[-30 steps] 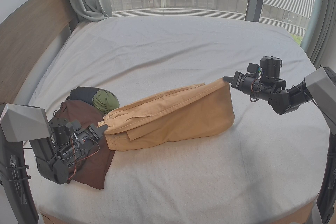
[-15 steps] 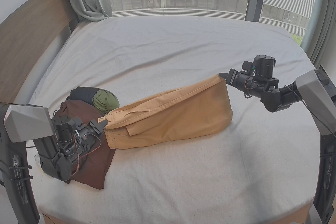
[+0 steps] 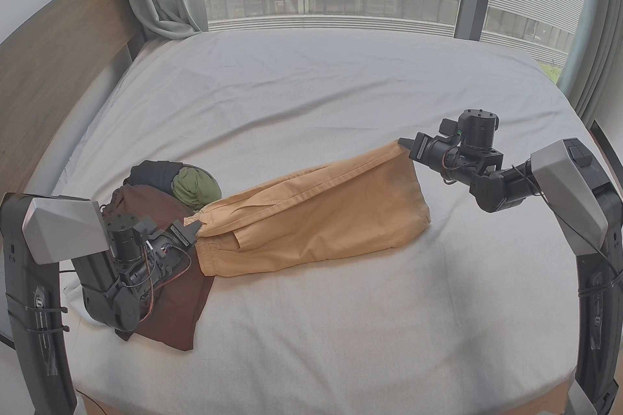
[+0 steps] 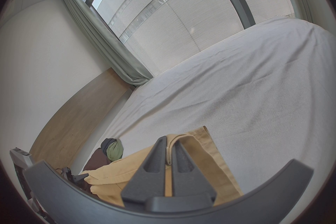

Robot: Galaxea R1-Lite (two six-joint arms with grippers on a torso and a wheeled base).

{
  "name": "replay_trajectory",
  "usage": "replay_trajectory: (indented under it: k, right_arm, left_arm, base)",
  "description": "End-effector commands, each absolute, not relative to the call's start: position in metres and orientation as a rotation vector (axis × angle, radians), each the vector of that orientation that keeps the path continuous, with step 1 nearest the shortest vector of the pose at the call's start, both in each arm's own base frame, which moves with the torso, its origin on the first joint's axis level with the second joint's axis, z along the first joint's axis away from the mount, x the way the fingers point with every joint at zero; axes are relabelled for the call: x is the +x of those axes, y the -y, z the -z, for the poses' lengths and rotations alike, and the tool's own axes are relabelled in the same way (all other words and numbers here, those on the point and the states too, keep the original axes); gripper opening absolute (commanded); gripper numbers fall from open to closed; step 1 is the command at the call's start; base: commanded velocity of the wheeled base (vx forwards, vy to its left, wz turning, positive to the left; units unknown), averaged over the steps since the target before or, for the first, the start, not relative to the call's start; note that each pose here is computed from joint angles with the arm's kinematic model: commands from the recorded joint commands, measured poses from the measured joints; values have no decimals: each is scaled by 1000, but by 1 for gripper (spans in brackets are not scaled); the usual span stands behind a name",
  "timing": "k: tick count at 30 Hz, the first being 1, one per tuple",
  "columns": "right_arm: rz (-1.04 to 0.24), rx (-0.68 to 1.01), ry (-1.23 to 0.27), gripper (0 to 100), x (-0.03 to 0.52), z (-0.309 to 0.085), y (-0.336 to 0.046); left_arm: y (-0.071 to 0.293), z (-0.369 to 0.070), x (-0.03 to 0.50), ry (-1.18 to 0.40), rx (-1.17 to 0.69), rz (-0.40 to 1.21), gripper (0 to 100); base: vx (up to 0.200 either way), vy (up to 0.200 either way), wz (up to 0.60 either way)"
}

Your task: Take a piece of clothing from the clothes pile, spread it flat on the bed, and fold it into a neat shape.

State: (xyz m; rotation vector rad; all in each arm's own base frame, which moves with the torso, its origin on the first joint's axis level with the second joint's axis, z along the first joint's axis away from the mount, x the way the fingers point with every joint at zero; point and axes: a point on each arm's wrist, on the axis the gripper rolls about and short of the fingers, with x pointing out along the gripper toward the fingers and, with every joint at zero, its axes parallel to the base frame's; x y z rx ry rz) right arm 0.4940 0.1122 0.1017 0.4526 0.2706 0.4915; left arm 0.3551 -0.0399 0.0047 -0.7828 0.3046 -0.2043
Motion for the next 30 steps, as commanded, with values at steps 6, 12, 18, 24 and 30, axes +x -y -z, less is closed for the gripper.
replay_trajectory:
  k: [6, 12, 18, 24, 30]
  right_arm:
    - [-502, 468, -245, 100, 497, -100, -117]
    - [-471, 512, -171, 100, 505, -101, -122]
    - [-473, 517, -175, 100, 487, -122, -122]
    - [-469, 514, -204, 100, 456, -142, -116]
    - [-459, 523, -205, 100, 433, -149, -103]
  left_arm:
    - [40, -1, 358, -307, -782, 203, 100]
    - [35, -8, 367, -235, -781, 144, 100]
    - [33, -16, 366, -209, -781, 138, 100]
    - [37, -39, 356, -177, -784, 170, 100]
    - [43, -58, 343, -159, -777, 208, 100]
  base:
    - [0, 0, 0]
    - [0, 0, 0]
    - [0, 0, 0]
    - [0, 0, 0]
    - [0, 0, 0]
